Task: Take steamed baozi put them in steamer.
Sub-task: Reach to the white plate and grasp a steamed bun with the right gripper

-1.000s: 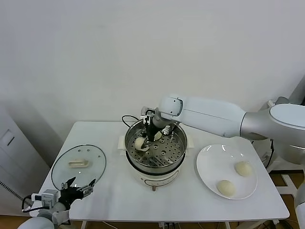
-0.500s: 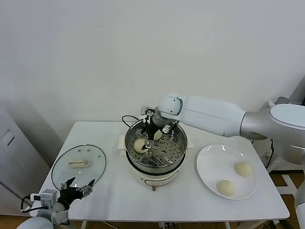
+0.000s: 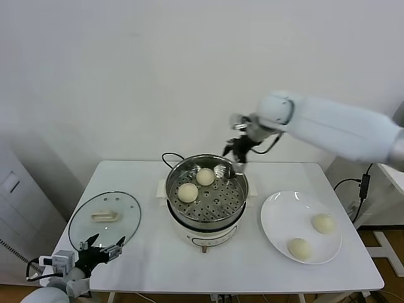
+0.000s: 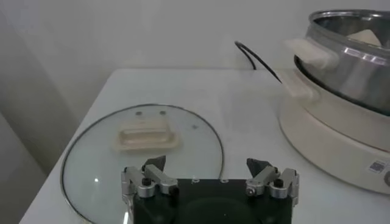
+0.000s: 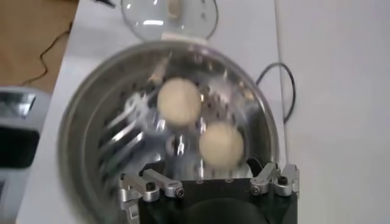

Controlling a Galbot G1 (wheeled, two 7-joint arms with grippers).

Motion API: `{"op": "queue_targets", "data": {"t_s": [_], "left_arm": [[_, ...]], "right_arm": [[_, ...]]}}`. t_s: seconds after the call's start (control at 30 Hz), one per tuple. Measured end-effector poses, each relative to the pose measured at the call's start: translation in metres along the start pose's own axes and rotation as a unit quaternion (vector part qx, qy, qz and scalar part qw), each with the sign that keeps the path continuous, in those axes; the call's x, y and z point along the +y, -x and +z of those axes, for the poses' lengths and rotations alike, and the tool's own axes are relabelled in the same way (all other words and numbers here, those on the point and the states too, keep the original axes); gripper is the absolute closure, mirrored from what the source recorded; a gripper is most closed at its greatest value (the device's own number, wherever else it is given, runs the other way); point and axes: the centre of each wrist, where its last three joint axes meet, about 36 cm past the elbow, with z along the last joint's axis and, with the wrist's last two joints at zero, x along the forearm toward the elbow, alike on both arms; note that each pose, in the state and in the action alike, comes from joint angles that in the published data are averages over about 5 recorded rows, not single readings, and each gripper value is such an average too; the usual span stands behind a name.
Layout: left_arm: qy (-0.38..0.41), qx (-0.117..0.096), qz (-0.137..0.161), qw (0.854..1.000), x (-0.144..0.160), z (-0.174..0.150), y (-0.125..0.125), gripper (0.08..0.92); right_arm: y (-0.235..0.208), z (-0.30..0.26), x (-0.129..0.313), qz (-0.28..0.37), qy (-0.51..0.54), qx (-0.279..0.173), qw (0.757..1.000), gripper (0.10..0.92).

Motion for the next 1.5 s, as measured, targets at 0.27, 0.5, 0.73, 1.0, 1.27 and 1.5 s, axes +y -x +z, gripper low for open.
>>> {"op": "queue_targets", "data": {"t_s": [0.27, 0.5, 0.73, 1.0, 1.27, 1.5], "left_arm": [[-0.001, -0.002, -0.001, 1.000, 0.003, -0.002, -0.001, 0.177], [0.001, -0.003, -0.002, 1.000, 0.004, -0.004, -0.001, 0.177], [0.002, -0.003, -0.002, 1.000, 0.005, -0.005, -0.001, 0.177], [0.001, 0.000, -0.002, 1.000, 0.005, -0.004, -0.001, 0.177], [0.001, 0.001, -0.002, 1.000, 0.004, -0.003, -0.001, 0.177], [0.000, 0.002, 0.000, 1.000, 0.002, -0.002, -0.001, 0.177]], "right_arm": [[-0.016, 0.081, 0.037, -0.029, 0.001, 0.020, 0.999, 0.200], [0.004, 0.128, 0.064, -0.057, -0.003, 0.036, 0.998, 0.200], [0.032, 0.154, 0.083, -0.084, -0.015, 0.051, 0.995, 0.200], [0.068, 0.173, 0.099, -0.112, -0.025, 0.060, 0.992, 0.200], [0.098, 0.185, 0.111, -0.128, -0.030, 0.067, 0.989, 0.200], [0.118, 0.192, 0.118, -0.133, -0.029, 0.069, 0.988, 0.200]]}}
